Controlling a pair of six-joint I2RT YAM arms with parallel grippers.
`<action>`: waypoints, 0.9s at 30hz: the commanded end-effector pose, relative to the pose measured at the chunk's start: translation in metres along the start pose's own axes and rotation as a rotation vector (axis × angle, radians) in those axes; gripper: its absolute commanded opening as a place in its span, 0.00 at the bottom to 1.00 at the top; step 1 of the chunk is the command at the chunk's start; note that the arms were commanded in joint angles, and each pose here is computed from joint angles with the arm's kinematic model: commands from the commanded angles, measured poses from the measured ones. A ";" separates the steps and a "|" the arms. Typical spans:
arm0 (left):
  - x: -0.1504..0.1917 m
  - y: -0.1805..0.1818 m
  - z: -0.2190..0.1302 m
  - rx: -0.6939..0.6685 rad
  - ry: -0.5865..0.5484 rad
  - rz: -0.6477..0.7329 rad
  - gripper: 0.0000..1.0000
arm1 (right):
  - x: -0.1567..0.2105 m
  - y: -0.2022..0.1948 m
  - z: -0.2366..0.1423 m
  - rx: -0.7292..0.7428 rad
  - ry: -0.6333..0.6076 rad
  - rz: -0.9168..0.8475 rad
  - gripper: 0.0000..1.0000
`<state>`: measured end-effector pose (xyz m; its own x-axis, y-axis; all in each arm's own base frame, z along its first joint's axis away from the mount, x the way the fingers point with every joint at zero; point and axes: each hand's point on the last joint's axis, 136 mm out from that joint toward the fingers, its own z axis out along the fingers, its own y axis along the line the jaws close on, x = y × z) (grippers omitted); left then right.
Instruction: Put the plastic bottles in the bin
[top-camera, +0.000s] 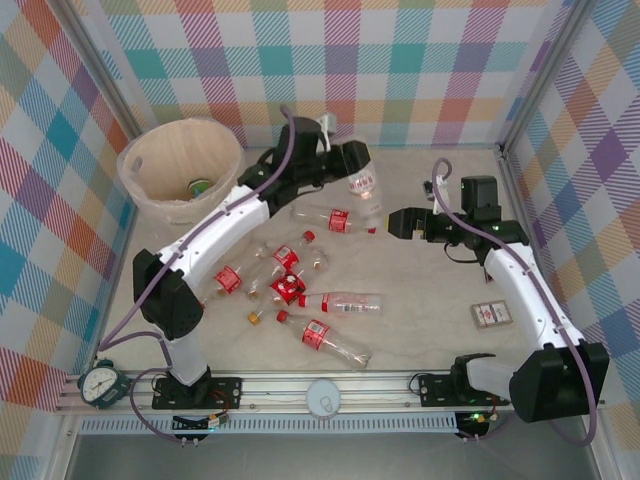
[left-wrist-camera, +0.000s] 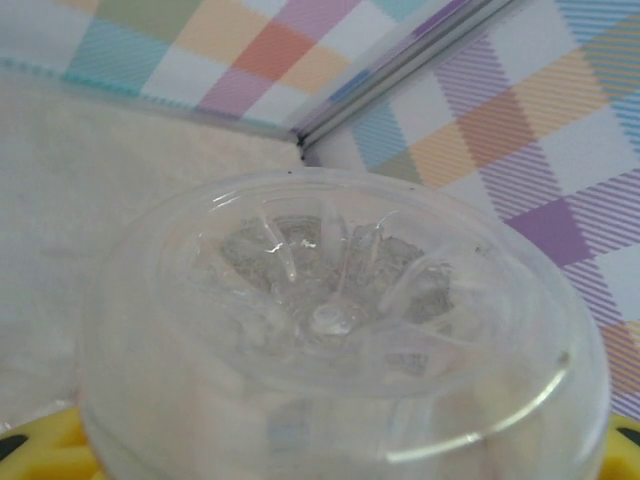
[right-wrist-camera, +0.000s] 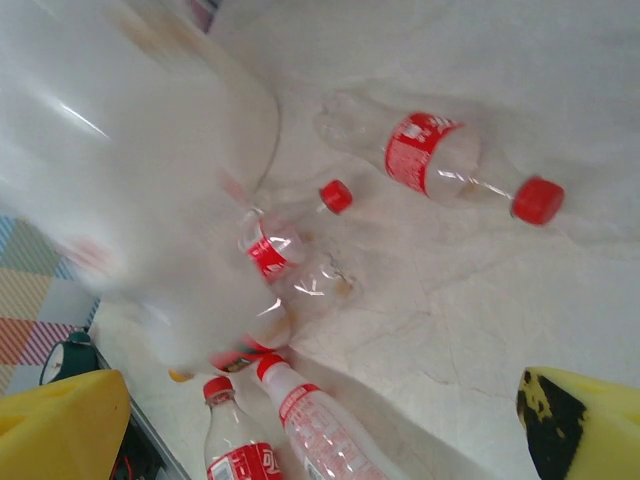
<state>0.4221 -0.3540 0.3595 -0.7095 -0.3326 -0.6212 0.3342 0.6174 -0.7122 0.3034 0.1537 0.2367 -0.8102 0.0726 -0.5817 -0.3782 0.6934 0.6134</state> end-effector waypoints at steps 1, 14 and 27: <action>-0.040 -0.009 -0.026 0.003 -0.058 0.078 0.46 | 0.003 -0.011 0.006 0.026 0.000 0.061 0.99; -0.178 0.031 -0.160 -0.111 -0.444 0.095 0.28 | 0.015 -0.021 0.014 0.036 0.043 0.083 0.99; -0.207 0.102 -0.302 -0.460 -0.647 0.124 0.05 | 0.023 -0.028 0.017 0.058 0.064 0.087 0.99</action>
<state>0.4293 -0.0295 0.5182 -0.1441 -0.5696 -0.8092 0.0770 0.8088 -0.5830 0.3039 0.1483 0.2015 -0.8642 0.1016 -0.4928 -0.2750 0.7247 0.6318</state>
